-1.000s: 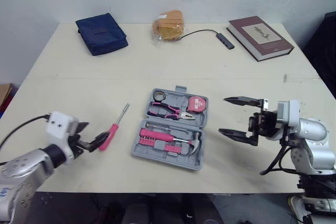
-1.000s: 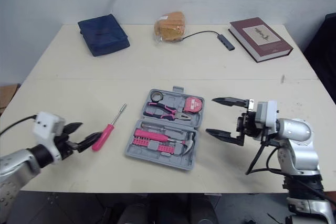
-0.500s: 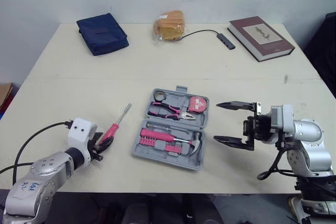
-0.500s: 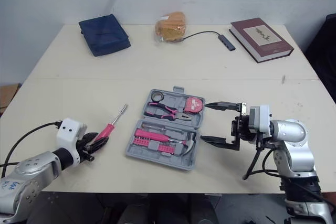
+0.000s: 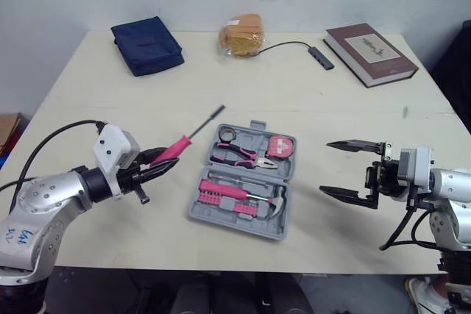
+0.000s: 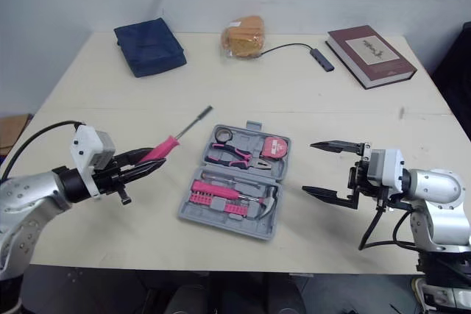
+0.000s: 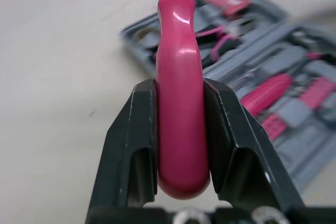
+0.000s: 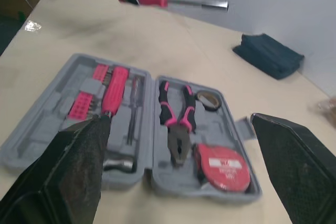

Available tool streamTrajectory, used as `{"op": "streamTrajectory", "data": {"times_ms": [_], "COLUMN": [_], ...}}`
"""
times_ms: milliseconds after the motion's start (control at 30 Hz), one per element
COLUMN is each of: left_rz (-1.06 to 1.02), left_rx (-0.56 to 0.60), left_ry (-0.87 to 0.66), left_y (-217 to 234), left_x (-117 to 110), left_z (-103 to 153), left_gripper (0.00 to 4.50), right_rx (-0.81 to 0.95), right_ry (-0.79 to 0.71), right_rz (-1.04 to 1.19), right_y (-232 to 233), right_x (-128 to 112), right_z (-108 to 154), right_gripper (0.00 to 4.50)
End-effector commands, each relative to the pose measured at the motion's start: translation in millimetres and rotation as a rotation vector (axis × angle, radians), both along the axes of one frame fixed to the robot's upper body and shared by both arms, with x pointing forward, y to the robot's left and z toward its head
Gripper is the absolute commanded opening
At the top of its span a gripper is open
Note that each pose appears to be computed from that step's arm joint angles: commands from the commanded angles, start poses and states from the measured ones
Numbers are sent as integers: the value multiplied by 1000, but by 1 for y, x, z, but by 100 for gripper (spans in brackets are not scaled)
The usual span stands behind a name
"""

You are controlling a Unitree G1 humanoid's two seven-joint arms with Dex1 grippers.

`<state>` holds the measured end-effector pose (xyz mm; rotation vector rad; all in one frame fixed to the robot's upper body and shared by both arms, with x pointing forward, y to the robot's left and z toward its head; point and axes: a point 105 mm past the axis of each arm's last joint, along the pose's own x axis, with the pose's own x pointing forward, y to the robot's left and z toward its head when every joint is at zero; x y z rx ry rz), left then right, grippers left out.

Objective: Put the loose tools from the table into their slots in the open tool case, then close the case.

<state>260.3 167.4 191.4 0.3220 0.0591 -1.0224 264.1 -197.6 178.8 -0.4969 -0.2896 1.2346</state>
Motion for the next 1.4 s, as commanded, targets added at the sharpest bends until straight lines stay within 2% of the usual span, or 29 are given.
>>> {"op": "streamTrajectory", "data": {"times_ms": [33, 100, 233, 367, 500, 667, 1167, 1267, 1300, 1333, 1400], "left_rz": [-270, -373, -450, -482, -476, -477, -498, -580, -572, -562, -531], "left_rx": [91, 128, 351, 380, 494, 553, 565, 583, 577, 570, 557], "left_ry": [9, 37, 75, 93, 151, 166, 126, 157, 145, 132, 17], "left_y": [-20, -30, -40, -53, -49, -46, -50, -48, -49, -50, -54], "left_x": [-14, -17, -9, -6, -6, -7, 0, -10, -8, -7, 2], "left_z": [-3, -7, -34, -35, -46, -50, -69, -74, -73, -72, -64], "left_gripper": [56, 56, 56, 56, 56, 56, 56, 56, 159, 186, 281], "right_rx": [0, -1, -11, -3, 0, 3, 3, 3, 4, 4, 3], "right_ry": [-40, -25, 109, 138, 192, 205, 213, 209, 208, 208, 208], "right_rz": [-26, -23, 10, 26, 55, 51, 23, 12, 8, 5, 2], "right_y": [-7, -7, -9, -8, -4, -1, -1, -1, -2, -2, -2], "right_x": [-1, -2, -10, -16, -34, -40, -35, -33, -32, -32, -31], "right_z": [8, 7, -5, -7, -16, -21, -27, -27, -27, -27, -28], "right_gripper": [450, 450, 450, 450, 450, 450, 450, 450, 450, 450, 450]}}
